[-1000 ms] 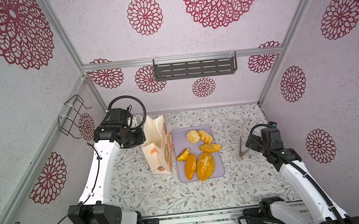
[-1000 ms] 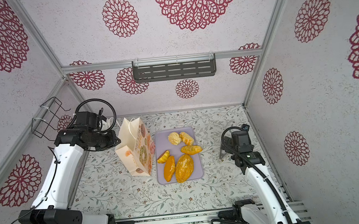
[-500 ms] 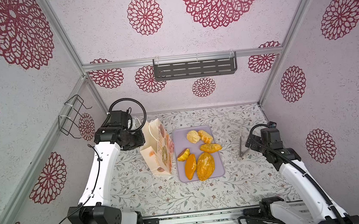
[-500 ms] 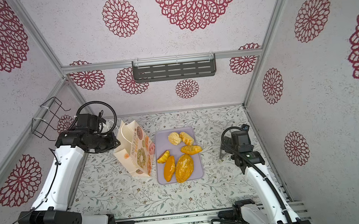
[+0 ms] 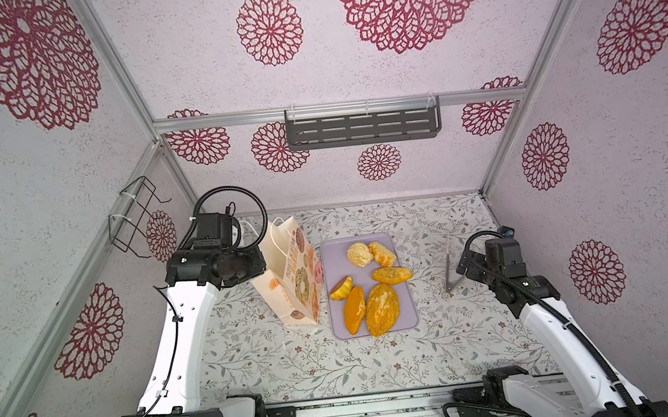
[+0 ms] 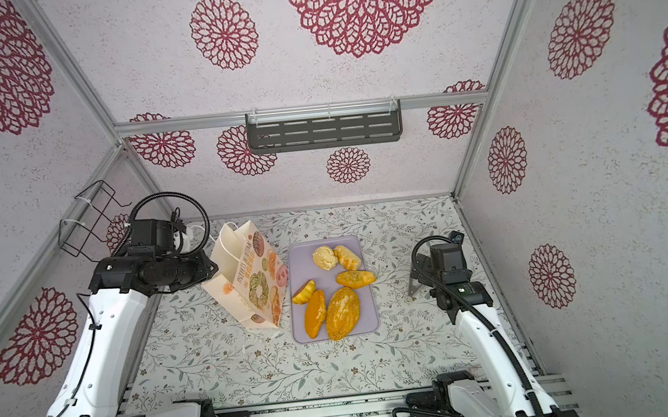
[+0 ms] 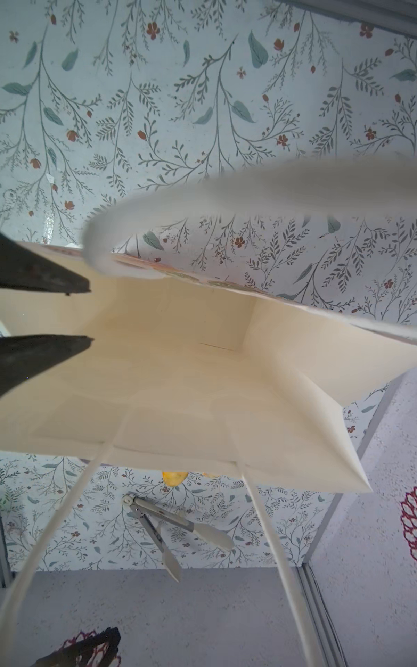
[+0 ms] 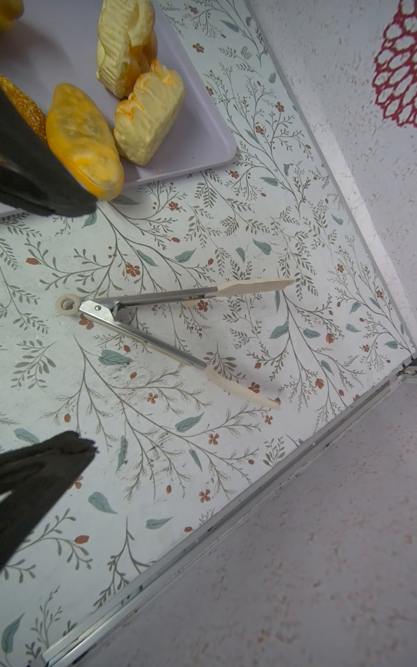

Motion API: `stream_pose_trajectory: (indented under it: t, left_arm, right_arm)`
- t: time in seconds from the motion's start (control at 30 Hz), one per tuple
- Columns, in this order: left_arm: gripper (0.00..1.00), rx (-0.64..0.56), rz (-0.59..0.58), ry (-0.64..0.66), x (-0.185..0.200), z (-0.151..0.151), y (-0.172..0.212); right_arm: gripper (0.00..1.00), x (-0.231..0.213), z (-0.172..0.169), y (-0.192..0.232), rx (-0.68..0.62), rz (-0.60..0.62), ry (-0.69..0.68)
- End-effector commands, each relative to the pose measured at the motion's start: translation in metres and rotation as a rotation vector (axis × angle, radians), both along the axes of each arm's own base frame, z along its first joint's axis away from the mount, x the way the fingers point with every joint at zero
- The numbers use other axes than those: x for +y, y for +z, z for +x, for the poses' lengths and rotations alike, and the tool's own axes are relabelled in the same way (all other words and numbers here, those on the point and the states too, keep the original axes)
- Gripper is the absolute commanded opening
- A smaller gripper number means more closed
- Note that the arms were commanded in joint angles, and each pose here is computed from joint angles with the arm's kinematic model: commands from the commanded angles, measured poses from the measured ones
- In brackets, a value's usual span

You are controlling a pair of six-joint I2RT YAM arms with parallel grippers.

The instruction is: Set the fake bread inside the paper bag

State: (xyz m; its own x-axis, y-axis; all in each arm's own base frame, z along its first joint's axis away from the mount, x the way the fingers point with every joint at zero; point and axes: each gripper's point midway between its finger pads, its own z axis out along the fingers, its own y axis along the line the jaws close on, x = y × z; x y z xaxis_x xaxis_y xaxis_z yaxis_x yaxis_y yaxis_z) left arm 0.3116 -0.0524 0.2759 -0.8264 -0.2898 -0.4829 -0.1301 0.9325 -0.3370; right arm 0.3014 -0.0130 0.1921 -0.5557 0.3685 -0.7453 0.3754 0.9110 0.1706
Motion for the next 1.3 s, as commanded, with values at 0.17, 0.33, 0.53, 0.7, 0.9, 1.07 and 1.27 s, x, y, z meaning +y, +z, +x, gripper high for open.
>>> stream_pose_trajectory:
  t: [0.17,0.33,0.53,0.7,0.9,1.07,1.27]
  left_arm:
    - [0.79,-0.129,-0.021,0.059,0.005,0.001,0.039]
    - [0.97,-0.227,-0.015,0.137,0.018,0.001,0.073]
    - [0.97,-0.315,-0.029,0.237,0.040,0.002,0.100]
    - [0.97,-0.312,-0.055,0.250,0.046,0.018,0.089]
    - [0.99,-0.340,-0.072,0.235,0.045,0.044,0.079]
    - [0.90,-0.341,-0.105,0.203,0.038,0.064,0.072]
    - [0.36,-0.346,-0.090,0.201,0.040,0.076,0.067]
  right_arm:
    - [0.99,0.002,0.005,0.008,-0.035,0.017,-0.008]
    - [0.99,0.001,0.005,0.009,-0.040,0.013,-0.007]
    - [0.99,0.001,0.003,0.007,-0.037,0.004,0.000]
    - [0.99,0.000,0.001,0.006,-0.033,-0.014,0.009]
    - [0.99,-0.001,-0.003,0.001,-0.009,-0.018,0.005]
    - [0.99,-0.002,-0.008,-0.009,0.031,-0.024,0.005]
    - [0.99,-0.001,-0.013,-0.028,0.109,-0.017,0.003]
